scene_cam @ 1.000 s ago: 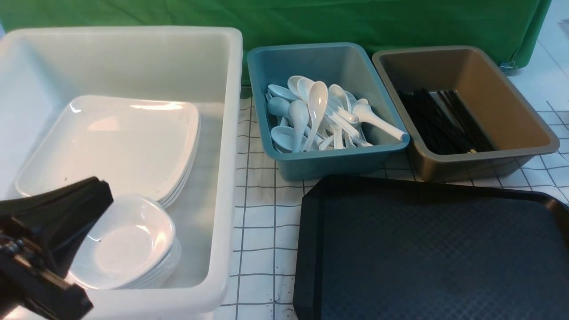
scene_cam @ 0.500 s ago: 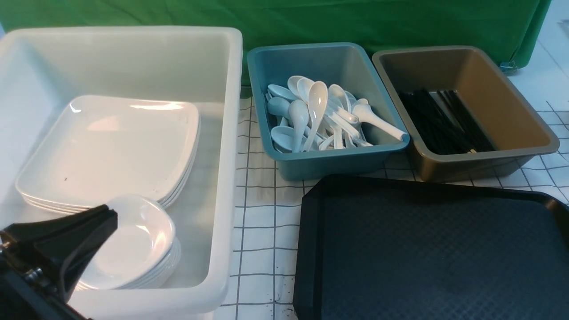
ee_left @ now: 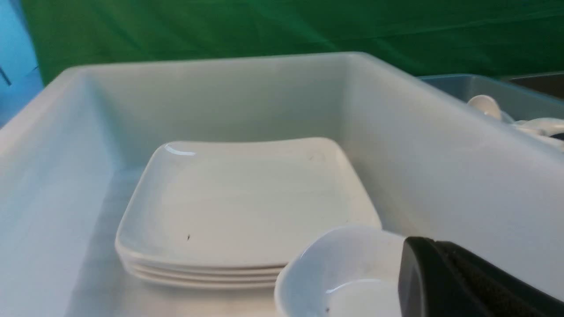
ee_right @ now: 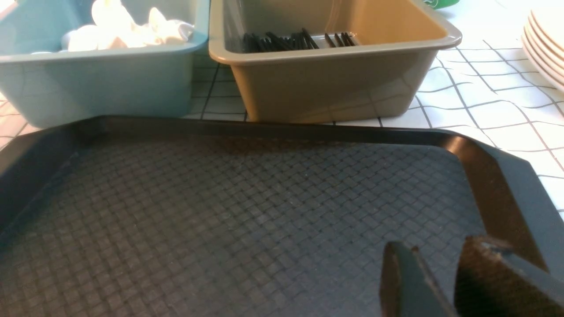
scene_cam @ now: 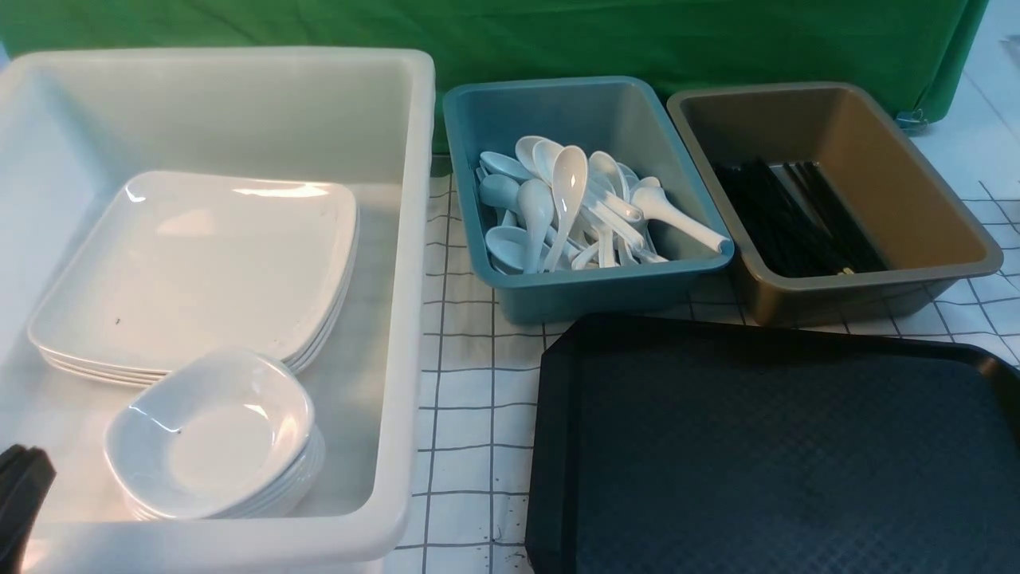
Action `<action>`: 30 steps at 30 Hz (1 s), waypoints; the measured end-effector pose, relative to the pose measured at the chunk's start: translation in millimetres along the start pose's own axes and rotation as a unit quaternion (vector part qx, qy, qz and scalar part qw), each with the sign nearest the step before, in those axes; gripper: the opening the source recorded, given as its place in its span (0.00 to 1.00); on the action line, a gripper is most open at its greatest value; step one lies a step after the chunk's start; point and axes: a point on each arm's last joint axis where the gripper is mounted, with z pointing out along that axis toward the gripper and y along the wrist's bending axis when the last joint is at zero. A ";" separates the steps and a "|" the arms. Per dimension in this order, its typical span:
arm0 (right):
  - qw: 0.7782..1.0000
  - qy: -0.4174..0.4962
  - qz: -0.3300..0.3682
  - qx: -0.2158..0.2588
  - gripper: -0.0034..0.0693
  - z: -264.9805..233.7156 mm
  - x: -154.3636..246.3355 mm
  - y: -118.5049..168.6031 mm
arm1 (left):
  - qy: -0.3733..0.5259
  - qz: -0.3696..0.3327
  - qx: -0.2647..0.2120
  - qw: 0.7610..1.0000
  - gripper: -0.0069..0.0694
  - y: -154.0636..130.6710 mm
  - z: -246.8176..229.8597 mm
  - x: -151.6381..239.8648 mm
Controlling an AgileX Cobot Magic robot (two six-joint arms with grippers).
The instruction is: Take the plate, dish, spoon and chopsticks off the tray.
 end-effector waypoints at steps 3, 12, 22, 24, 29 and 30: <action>1.000 0.000 0.000 0.000 0.38 0.0 0.0 0.0 | -0.007 -0.015 -0.020 1.000 0.09 2.3 -1.9 3.1; 1.000 0.000 0.000 0.000 0.38 0.0 0.0 0.0 | 0.031 -0.025 -0.028 0.999 0.09 3.1 -2.7 10.4; 1.000 0.000 0.000 0.000 0.38 0.0 0.0 0.0 | 0.031 -0.025 -0.028 0.999 0.10 3.1 -2.7 10.5; 1.000 0.000 0.000 0.000 0.38 0.0 0.0 0.0 | 0.031 -0.025 -0.028 0.999 0.10 3.1 -2.7 10.5; 1.000 0.000 0.000 0.000 0.38 0.0 0.0 0.0 | 0.031 -0.025 -0.028 0.999 0.10 3.1 -2.7 10.5; 1.000 0.000 0.000 0.000 0.38 0.0 0.0 0.0 | 0.031 -0.025 -0.028 0.999 0.10 3.1 -2.7 10.5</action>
